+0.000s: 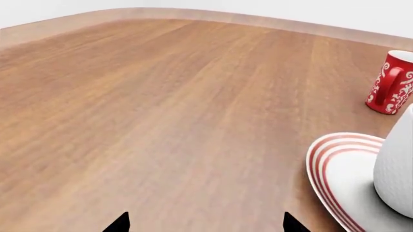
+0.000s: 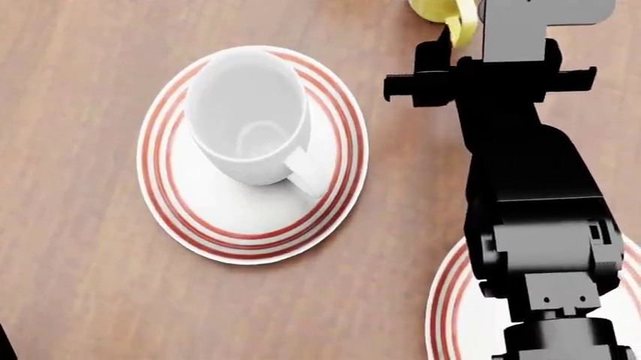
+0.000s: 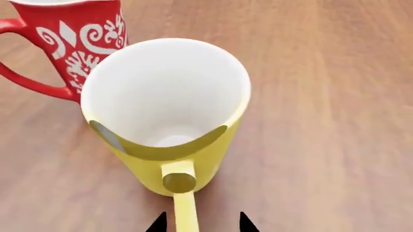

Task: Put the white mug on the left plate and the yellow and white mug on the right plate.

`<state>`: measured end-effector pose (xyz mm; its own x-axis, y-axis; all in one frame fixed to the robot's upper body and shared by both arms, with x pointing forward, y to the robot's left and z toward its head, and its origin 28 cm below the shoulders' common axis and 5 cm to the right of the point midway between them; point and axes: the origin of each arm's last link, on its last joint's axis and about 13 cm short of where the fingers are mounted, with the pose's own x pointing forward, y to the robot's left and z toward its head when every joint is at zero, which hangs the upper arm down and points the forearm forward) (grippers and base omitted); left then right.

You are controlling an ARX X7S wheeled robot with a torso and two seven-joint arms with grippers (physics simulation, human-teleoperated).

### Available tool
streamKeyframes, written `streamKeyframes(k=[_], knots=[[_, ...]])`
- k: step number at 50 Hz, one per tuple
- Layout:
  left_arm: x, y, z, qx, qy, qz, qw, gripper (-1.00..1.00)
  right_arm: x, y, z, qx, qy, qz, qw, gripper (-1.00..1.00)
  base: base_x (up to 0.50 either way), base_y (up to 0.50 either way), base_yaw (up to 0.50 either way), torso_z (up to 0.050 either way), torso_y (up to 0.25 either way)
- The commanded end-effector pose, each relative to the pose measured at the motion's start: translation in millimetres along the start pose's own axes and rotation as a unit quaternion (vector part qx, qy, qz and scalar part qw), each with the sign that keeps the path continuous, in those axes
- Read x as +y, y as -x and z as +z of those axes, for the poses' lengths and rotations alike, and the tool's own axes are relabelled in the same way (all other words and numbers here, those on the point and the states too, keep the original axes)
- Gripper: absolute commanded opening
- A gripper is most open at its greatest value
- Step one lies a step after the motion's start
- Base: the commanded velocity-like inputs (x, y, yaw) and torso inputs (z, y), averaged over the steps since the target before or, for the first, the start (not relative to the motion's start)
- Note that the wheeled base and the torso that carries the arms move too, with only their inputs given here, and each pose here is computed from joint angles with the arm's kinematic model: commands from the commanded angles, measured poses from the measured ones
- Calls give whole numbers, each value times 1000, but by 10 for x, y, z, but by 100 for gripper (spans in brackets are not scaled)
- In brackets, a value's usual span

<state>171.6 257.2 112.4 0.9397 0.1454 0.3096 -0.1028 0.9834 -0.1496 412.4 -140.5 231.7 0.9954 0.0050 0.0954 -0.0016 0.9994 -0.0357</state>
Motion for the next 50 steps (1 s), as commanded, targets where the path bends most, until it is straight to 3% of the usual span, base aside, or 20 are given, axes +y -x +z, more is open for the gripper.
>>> streamKeyframes(k=[1, 12, 29, 50], knots=[[-4, 4, -2, 1, 1, 0, 1000, 100, 8, -1, -36, 1, 5, 13, 1000, -100, 0, 0, 0, 0, 0], [-6, 1, -5, 1, 0, 2, 1000, 100, 51, 224, -42, -37, 32, 14, 999, -100, 0, 0, 0, 0, 0], [3, -1, 0, 0, -1, 1, 1000, 100, 76, 511, -157, -110, 27, 18, 993, -100, 0, 0, 0, 0, 0], [-1, 3, -8, 0, -1, 2, 1000, 100, 83, 832, -251, -133, 42, 3, 990, -100, 0, 0, 0, 0, 0]])
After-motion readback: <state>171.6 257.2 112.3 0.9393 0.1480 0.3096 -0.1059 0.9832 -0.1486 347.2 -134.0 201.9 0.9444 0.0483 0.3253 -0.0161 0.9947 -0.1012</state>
